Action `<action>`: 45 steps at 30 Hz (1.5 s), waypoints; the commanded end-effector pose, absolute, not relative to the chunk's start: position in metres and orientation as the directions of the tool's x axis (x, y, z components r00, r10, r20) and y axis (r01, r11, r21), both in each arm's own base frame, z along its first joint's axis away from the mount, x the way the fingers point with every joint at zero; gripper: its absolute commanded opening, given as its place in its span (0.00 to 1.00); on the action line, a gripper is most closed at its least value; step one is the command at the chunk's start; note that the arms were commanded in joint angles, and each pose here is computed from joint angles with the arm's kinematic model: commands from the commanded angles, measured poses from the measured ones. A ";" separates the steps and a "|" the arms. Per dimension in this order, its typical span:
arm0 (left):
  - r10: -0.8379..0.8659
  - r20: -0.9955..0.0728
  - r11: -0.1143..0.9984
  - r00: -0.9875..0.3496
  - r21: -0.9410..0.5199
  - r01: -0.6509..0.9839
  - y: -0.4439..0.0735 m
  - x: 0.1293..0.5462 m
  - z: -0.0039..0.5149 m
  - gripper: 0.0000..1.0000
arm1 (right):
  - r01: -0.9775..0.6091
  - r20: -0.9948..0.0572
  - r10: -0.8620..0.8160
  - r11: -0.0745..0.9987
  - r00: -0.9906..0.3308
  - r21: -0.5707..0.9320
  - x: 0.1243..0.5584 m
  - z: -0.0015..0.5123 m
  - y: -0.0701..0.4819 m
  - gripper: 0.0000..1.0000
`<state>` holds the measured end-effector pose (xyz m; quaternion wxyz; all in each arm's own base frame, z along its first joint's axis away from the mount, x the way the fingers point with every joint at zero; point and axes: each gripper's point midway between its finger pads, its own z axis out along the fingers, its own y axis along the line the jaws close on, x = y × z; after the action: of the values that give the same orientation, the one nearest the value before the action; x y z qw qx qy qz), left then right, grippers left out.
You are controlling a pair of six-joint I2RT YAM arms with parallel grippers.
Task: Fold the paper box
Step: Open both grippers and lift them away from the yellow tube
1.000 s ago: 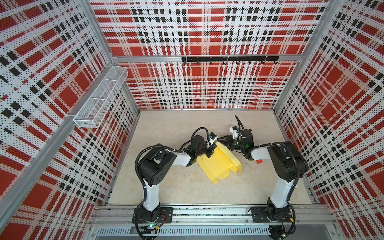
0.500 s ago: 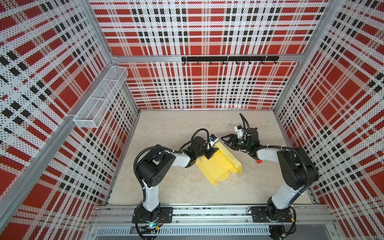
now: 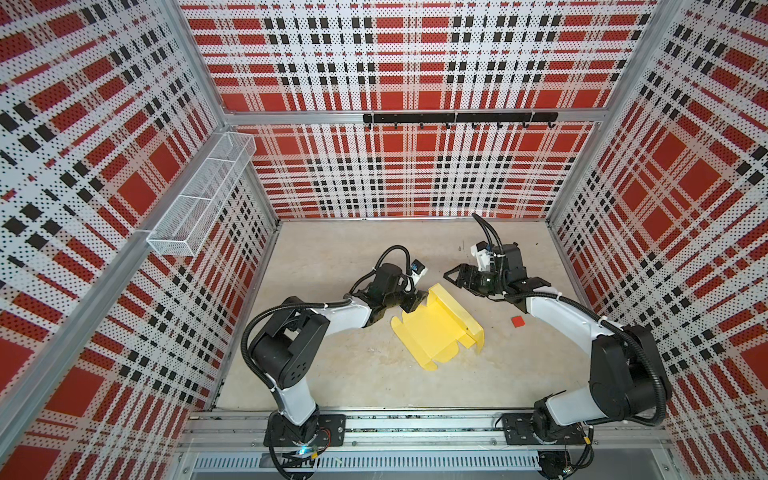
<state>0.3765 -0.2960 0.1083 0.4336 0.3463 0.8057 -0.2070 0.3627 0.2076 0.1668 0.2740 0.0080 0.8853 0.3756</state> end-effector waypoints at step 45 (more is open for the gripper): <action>0.274 -0.722 0.891 -0.635 -0.058 0.451 -0.164 0.390 0.141 0.99 | -0.331 -0.420 -0.269 0.940 -0.867 0.081 0.334 0.133 0.211 0.89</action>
<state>0.3856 -0.1654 0.1274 0.3629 0.2083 0.9011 -0.1138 0.3308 0.2140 0.1296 0.2038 -0.1426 0.9630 0.1038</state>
